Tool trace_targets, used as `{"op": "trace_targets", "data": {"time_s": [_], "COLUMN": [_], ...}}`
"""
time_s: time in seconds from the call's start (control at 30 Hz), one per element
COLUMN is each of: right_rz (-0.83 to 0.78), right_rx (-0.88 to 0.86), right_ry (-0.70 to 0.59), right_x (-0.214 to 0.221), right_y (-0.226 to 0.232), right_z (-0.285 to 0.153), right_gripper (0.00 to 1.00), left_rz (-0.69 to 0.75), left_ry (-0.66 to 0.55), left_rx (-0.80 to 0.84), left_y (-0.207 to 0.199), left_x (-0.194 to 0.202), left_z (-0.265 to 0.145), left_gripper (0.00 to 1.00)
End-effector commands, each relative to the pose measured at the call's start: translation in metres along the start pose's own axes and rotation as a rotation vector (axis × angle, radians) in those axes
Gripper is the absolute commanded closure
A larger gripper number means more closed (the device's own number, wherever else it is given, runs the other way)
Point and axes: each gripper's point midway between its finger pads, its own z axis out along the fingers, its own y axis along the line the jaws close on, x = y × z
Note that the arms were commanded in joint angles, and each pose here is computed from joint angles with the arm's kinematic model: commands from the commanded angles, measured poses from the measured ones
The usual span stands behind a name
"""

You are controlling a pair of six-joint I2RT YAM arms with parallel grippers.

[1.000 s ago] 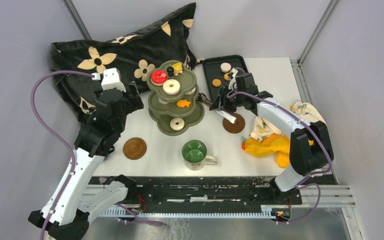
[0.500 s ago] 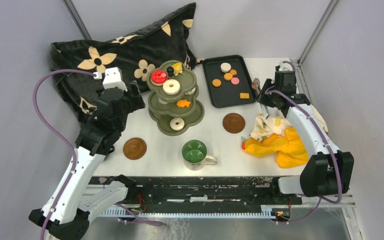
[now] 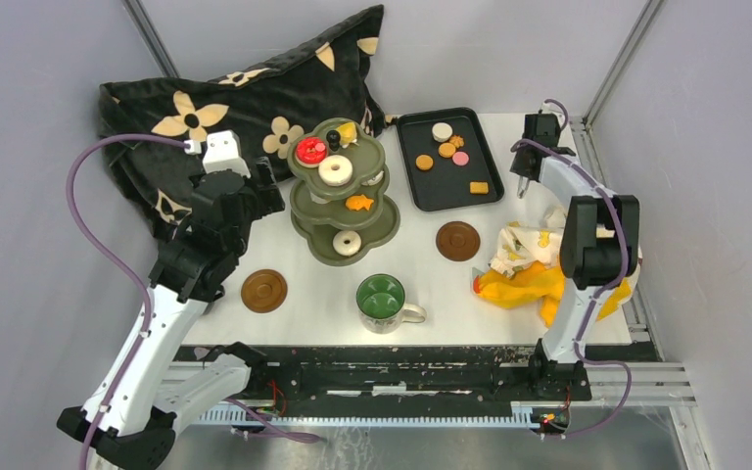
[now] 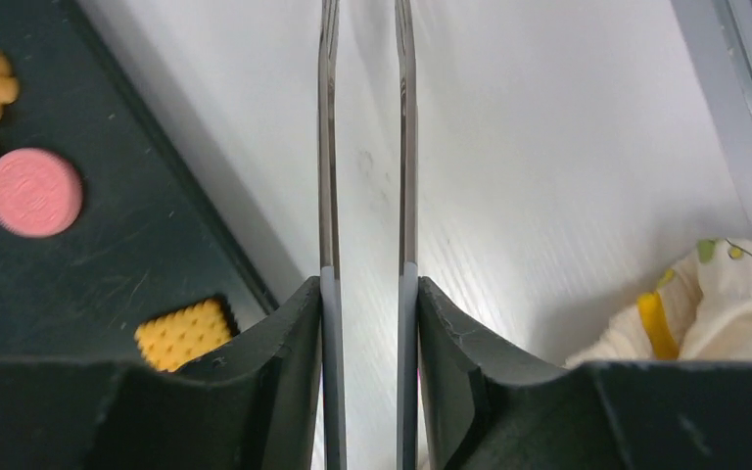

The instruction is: Serve the afternoon tea

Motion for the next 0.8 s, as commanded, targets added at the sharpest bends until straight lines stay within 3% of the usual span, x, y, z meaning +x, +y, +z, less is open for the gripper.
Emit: {"op": "trace_targets", "data": {"time_s": [0.0,0.2,0.37,0.5,0.6,0.77], "right_rz": [0.046,0.101,0.115,0.128,0.151,0.171], "right_rx": [0.046,0.008,-0.013,-0.029,-0.055,-0.092], "right_ry": [-0.144,-0.04,-0.006,-0.046,-0.091,-0.117], "right_x": [-0.048,-0.028,-0.034,-0.061,-0.085,-0.106], "right_y": [-0.009,-0.015,-0.015,-0.015,-0.014,-0.017], "right_z": [0.023,0.062,0.065,0.038,0.004,-0.061], "right_gripper": [0.57,0.42,0.32,0.25,0.07,0.0], "left_rz": [-0.041,-0.024,-0.024,-0.036,-0.048,-0.073], "left_ry": [-0.062,-0.055,-0.058,-0.066,-0.07,-0.071], "left_rx": [-0.012,-0.015,-0.014,-0.012,-0.001,0.021], "left_y": [0.001,0.0,0.0,0.001,0.001,0.0], "left_x": [-0.02,-0.017,-0.018,-0.02,-0.023,-0.022], "left_z": [0.0,0.004,0.003,0.0,-0.005,-0.01], "left_gripper": [0.14,0.14,0.14,0.14,0.13,0.11]}}
